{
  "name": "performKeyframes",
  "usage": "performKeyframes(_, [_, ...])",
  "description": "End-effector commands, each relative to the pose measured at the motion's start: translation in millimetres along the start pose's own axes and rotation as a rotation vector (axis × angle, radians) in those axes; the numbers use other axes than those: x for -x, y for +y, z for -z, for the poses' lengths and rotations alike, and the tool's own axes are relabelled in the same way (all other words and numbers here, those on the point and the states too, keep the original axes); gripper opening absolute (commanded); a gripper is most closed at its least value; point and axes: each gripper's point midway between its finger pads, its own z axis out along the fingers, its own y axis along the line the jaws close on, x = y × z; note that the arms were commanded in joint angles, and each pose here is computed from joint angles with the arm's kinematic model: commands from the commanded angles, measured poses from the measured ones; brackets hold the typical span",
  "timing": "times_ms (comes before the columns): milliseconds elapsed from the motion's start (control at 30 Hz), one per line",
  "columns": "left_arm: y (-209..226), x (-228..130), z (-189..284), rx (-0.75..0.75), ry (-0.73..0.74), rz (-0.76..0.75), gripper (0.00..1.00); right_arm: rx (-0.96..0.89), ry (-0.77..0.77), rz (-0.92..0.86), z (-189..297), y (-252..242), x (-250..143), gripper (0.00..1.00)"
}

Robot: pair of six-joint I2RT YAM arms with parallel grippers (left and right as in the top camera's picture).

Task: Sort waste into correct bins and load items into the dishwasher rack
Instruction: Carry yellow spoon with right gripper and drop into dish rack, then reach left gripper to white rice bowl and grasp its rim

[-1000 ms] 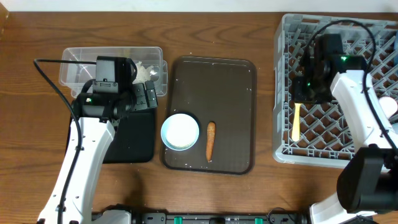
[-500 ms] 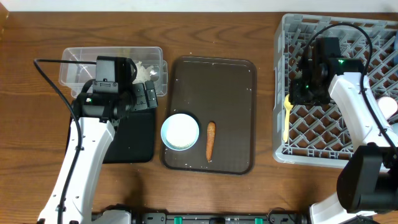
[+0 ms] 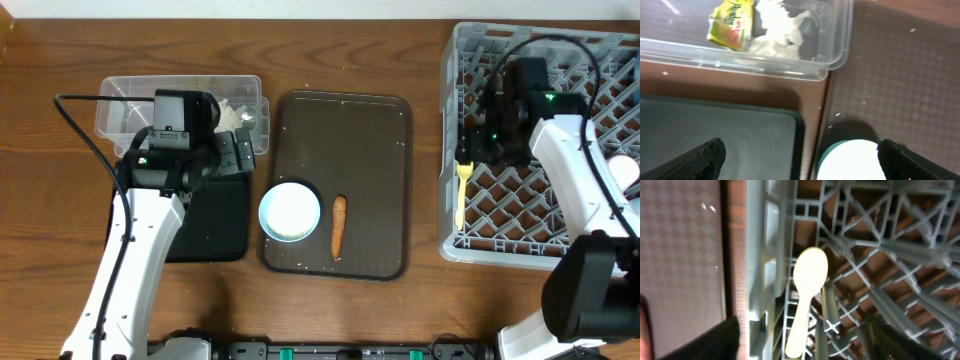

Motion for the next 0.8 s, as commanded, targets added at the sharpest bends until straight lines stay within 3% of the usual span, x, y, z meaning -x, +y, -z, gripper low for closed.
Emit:
performKeyframes(0, [-14,-4,-2,-0.054,0.017,-0.028,0.98,0.027,-0.123,0.019,34,8,24,0.86])
performKeyframes(267, [-58,-28,-16,-0.107,0.093,-0.145,0.98,0.028,-0.149,0.023,38,9,30,0.89])
performKeyframes(767, [-125,-123,-80,-0.111,0.392,-0.314,0.98,0.028,-0.149,0.023,38,9,30,0.89])
